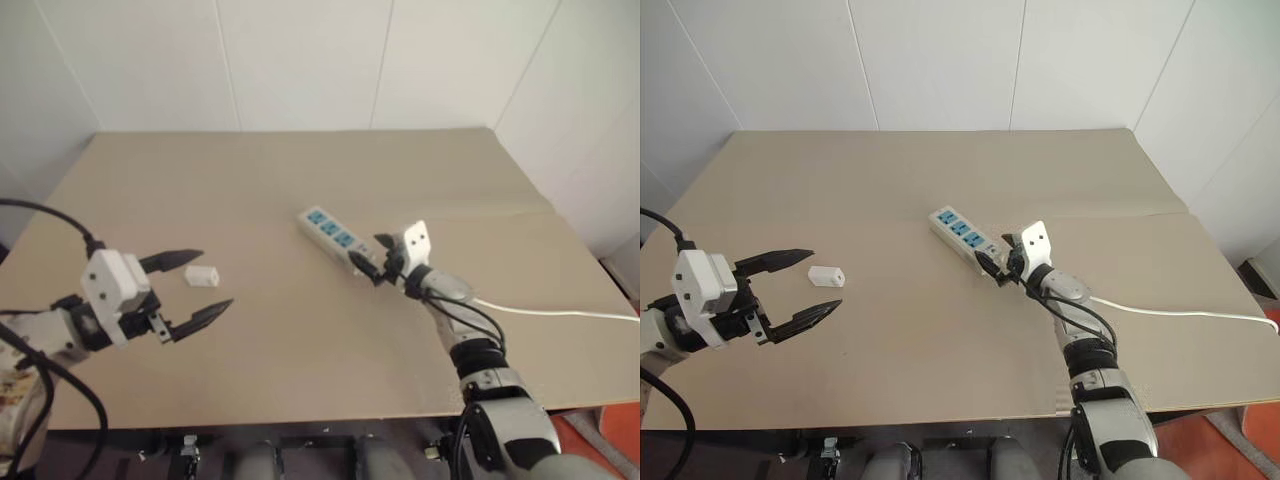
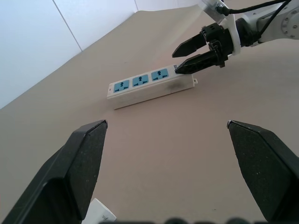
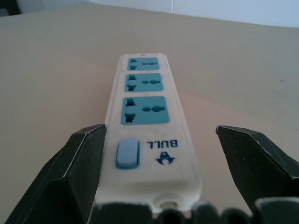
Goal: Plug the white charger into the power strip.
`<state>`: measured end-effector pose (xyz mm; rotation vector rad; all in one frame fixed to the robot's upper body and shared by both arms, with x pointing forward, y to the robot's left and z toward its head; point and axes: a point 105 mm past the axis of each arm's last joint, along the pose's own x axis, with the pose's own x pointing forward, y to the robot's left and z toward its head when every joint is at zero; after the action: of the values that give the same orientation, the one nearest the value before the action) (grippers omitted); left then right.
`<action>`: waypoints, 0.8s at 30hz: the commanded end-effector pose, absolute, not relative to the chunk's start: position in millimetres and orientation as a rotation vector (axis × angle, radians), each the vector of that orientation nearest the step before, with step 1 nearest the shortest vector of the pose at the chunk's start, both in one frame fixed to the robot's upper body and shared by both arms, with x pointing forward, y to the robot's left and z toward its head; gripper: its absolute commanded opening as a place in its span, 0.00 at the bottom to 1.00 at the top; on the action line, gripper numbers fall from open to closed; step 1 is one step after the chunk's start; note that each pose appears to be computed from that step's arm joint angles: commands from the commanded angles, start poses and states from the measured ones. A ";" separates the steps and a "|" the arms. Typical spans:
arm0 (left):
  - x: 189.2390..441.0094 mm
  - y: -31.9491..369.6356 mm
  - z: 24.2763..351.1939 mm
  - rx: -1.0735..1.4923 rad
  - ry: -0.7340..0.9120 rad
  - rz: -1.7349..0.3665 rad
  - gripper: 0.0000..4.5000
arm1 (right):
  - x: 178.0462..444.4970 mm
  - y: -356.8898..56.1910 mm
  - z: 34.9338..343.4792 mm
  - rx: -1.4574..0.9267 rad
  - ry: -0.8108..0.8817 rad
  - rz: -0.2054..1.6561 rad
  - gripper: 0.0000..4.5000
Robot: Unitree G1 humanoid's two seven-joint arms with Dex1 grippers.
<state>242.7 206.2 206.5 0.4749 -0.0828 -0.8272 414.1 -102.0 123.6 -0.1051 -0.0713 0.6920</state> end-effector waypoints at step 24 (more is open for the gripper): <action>239.7 206.1 212.2 0.506 -0.107 -0.812 1.00 | 424.0 -88.0 102.4 -0.135 -0.042 0.689 0.98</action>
<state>241.9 207.7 202.9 0.4683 -0.0687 -0.8161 423.5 -83.1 97.8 -0.1174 -0.0130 0.7043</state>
